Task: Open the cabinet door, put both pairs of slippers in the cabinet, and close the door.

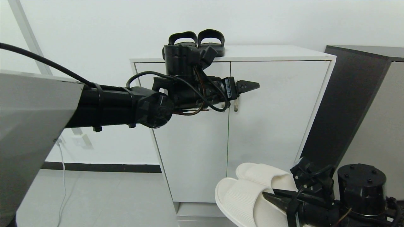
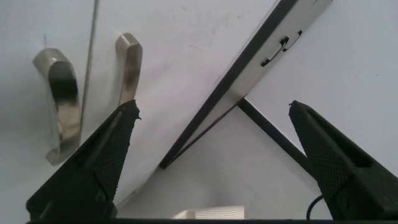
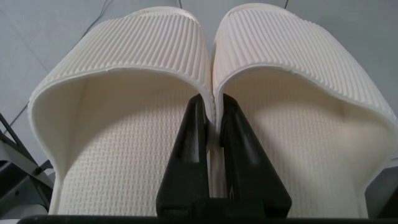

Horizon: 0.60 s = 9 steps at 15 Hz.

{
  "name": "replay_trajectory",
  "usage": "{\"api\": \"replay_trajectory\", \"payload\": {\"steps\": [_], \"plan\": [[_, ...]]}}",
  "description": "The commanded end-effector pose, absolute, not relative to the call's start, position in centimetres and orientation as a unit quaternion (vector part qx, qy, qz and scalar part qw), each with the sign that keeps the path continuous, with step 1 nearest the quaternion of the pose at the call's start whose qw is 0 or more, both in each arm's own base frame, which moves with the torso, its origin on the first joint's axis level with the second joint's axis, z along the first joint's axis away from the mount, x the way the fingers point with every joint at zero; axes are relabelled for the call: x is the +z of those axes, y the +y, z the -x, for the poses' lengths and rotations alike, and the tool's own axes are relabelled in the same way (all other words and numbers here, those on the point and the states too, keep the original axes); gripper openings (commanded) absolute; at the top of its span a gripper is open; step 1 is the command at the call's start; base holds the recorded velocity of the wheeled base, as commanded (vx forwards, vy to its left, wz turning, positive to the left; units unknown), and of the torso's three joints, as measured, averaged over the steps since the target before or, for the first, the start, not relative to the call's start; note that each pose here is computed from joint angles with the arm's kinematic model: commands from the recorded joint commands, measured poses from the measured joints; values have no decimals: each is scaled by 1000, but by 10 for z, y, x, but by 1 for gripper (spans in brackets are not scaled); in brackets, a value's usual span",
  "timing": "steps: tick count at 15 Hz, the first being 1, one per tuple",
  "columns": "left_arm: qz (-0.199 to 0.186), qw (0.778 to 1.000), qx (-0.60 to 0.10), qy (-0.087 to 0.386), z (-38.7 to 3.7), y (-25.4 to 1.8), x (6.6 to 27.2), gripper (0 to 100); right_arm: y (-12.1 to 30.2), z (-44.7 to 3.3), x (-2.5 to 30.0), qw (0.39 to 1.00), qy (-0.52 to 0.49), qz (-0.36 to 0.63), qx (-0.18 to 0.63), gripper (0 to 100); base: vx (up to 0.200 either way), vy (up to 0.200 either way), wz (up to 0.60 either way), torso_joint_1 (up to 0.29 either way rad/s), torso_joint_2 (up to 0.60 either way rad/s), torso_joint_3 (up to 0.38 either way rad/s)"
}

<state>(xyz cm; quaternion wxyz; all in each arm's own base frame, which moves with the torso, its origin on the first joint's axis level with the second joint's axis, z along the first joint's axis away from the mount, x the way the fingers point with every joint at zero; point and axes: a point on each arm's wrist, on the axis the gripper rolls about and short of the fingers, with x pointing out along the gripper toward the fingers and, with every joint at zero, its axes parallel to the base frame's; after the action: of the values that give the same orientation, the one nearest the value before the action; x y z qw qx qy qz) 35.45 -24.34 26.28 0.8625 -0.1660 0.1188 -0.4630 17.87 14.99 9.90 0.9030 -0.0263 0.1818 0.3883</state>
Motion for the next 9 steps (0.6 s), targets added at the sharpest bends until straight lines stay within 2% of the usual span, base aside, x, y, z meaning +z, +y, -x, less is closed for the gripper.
{"api": "replay_trajectory", "payload": {"steps": [1, 9], "plan": [[166, 864, -461, 120, -358, -244, 260, 100, 150, -178, 99, 903, 182, 26, 389, 0, 0, 0, 0, 0, 0, 0], [167, 877, -433, 127, -382, -247, 256, 100, 150, -178, 100, 903, 177, 29, 390, 0, 0, 0, 0, 0, 0, 0]]}}
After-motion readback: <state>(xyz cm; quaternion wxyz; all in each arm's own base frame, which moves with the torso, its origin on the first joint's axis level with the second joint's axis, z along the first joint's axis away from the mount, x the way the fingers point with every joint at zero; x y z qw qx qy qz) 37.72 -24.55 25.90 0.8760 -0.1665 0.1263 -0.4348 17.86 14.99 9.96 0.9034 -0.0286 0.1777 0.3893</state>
